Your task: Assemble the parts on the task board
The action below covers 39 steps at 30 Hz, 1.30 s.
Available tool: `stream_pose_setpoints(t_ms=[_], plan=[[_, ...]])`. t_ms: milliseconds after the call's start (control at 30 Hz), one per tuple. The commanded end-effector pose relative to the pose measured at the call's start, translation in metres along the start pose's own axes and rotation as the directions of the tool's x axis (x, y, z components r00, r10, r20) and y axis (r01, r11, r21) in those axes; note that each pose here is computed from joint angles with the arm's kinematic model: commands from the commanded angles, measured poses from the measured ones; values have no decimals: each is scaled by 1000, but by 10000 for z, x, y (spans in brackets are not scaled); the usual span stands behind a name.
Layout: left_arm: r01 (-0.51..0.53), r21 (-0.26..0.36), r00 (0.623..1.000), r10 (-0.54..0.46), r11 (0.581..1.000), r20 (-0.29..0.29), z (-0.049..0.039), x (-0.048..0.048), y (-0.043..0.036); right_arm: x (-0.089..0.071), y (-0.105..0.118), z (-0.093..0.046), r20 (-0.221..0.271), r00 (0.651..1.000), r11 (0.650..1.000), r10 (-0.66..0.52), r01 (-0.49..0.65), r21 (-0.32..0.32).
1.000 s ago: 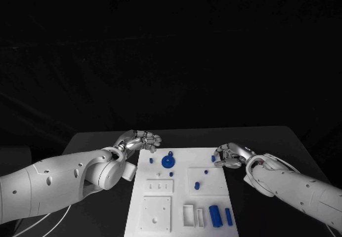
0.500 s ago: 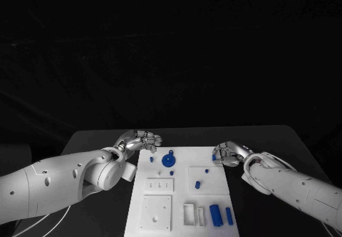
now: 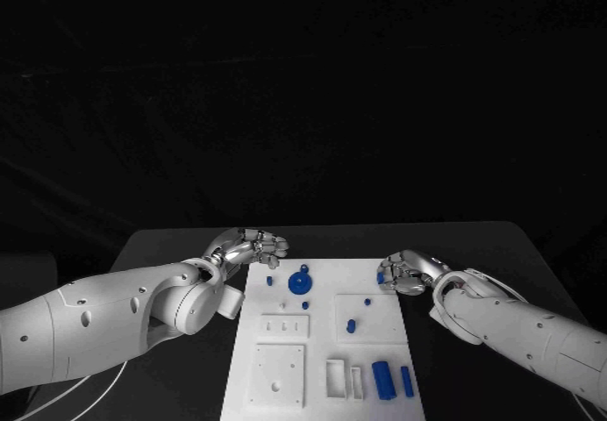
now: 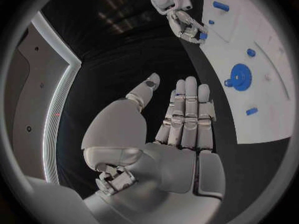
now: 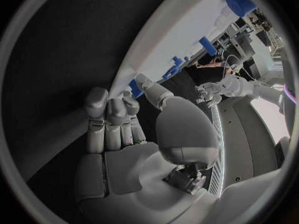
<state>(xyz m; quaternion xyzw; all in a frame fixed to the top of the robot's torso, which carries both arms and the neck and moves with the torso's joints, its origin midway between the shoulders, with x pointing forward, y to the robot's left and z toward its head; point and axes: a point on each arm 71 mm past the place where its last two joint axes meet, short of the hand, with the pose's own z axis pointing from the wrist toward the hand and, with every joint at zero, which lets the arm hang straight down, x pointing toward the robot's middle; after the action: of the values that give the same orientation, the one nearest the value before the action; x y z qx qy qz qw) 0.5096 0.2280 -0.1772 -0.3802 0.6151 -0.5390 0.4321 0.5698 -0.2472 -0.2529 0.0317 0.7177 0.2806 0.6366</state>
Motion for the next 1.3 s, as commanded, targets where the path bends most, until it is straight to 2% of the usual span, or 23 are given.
stream_pose_setpoints(t_ms=[33,767,1300], plan=[[3,8,1000,-3,1000,-17,2,19,-13,55,24,0,-40,999,1000,-5,5,-8],[3,5,1000,-3,1000,-18,2,14,-14,63,52,11,-33,999,1000,-10,10,-14],[4,4,1000,-4,1000,-21,2,15,-14,44,68,2,-3,1000,1000,-18,18,-6]])
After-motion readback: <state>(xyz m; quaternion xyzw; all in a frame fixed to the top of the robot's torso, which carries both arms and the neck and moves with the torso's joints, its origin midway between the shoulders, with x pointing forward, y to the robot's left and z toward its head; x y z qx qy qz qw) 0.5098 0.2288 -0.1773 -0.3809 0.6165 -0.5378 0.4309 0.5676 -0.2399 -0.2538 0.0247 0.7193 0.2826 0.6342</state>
